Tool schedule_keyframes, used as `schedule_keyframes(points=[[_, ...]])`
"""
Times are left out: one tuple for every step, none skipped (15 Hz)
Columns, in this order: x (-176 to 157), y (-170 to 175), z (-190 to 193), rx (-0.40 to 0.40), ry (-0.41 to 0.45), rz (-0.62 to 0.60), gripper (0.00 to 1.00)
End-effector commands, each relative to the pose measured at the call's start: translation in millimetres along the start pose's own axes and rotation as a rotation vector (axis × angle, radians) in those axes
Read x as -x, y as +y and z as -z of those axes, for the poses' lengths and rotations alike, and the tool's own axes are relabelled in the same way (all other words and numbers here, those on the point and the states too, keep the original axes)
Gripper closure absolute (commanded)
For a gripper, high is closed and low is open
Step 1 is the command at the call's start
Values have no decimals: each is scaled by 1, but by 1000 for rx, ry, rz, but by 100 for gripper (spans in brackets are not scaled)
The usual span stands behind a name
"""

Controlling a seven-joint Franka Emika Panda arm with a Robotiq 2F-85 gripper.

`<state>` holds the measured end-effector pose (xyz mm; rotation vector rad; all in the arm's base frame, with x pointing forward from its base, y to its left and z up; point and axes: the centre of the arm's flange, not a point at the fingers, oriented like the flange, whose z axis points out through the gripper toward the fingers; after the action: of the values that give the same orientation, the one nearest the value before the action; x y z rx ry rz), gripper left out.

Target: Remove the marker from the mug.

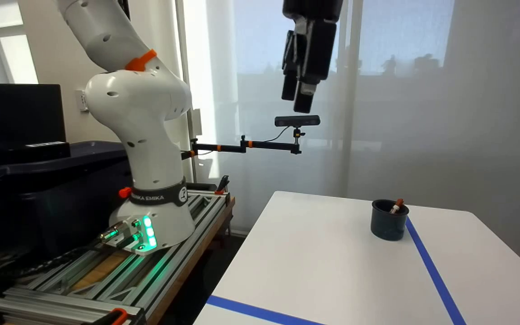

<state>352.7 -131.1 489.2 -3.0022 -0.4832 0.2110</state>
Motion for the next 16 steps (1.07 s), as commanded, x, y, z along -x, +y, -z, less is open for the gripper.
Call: schedule_keyframes(points=[[-44, 2, -18, -59, 100, 103, 0], [-54, 1, -23, -73, 123, 128, 0], [-65, -1, -29, -89, 147, 158, 0], [-74, -3, -36, -101, 165, 185, 0], [-83, -5, -41, -108, 184, 209, 0], [-91, -7, -48, -111, 202, 230, 0], [-98, -11, -54, -123, 213, 251, 0], [-105, -15, -61, -131, 225, 271, 0], [-111, -19, -68, -140, 234, 292, 0], [-118, -25, -74, -145, 246, 312, 0], [-124, -30, -81, -148, 259, 329, 0], [-131, -36, -89, -145, 273, 347, 0], [-136, -42, -95, -152, 283, 364, 0], [-144, -48, -103, -151, 296, 382, 0], [-149, -53, -107, -155, 307, 396, 0], [-156, -59, -115, -153, 327, 405, 0]])
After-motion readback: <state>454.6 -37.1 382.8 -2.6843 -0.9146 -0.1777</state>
